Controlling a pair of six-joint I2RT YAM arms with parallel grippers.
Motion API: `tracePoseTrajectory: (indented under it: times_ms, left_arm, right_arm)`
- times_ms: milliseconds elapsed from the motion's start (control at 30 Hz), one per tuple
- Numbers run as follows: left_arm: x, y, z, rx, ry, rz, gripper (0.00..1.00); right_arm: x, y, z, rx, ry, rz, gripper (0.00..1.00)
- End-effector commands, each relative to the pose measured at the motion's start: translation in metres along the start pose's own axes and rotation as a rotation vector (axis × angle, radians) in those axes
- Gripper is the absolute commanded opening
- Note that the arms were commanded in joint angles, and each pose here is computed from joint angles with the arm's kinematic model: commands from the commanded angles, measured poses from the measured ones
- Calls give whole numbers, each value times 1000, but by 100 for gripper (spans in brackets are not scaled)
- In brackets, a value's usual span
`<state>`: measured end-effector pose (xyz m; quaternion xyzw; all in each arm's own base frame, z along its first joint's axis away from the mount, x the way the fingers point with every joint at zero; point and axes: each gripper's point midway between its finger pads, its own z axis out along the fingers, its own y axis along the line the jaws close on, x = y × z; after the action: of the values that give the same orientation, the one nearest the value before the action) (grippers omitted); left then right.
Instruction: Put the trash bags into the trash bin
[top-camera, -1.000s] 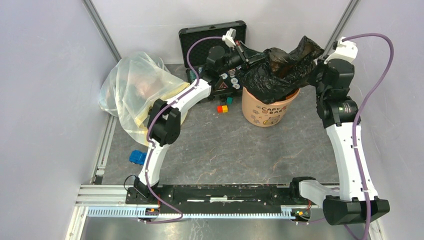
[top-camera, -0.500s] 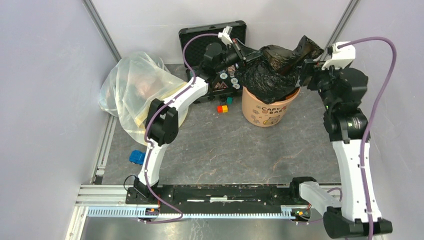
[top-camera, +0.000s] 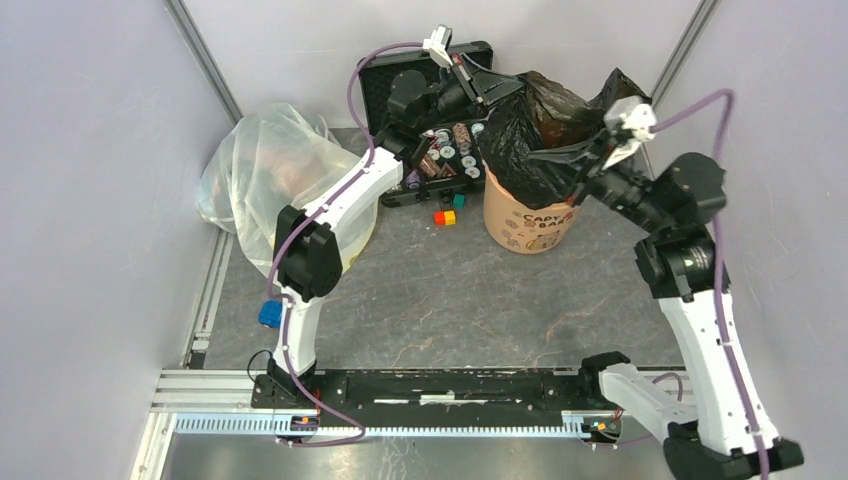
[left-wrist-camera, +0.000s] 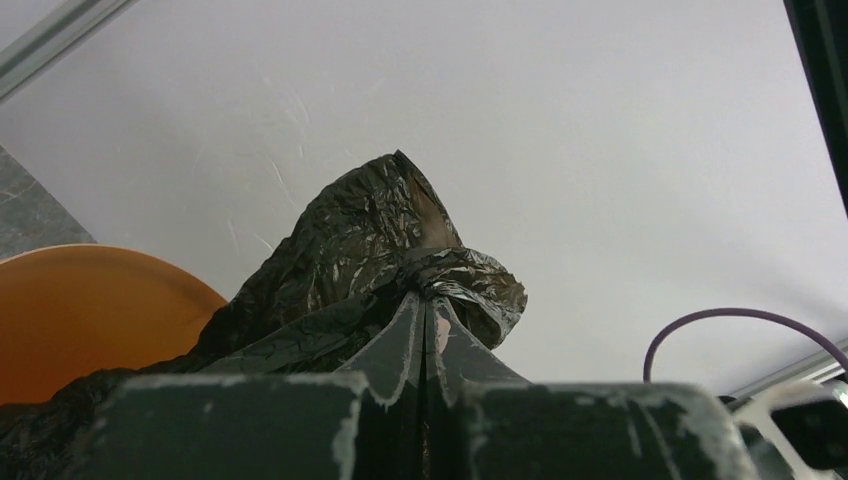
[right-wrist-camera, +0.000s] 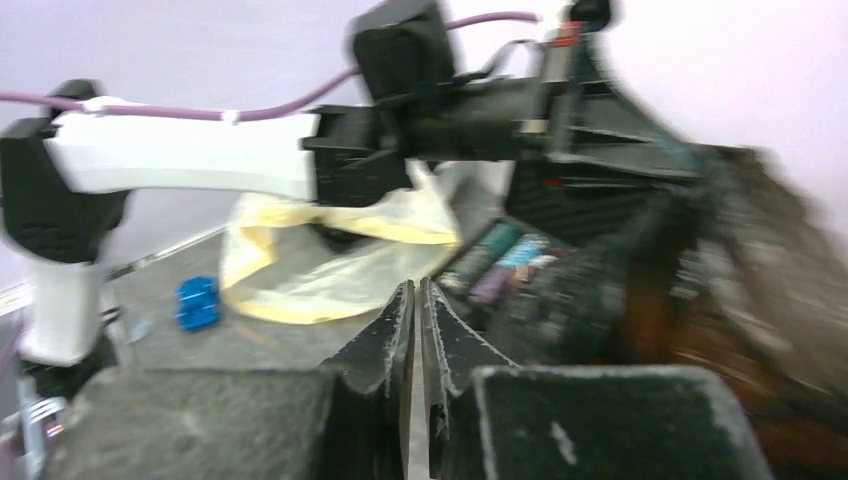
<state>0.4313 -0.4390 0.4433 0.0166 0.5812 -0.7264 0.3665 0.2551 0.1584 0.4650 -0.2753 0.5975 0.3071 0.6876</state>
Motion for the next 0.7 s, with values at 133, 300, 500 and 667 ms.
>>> tracePoseTrajectory:
  times_ms: [133, 300, 500, 667]
  left_arm:
    - [-8, -26, -6, 50, -9, 51, 2]
    - [-8, -23, -10, 48, -6, 38, 2]
    - [-11, -23, -13, 66, -12, 15, 2]
    - [-11, -22, -13, 69, -13, 9, 2]
  right_arm:
    - [60, 44, 56, -51, 138, 46, 0]
    - [107, 9, 68, 210, 262, -39, 0]
    - [148, -43, 67, 476, 412, -134, 0]
    - [149, -95, 45, 786, 485, -233, 0]
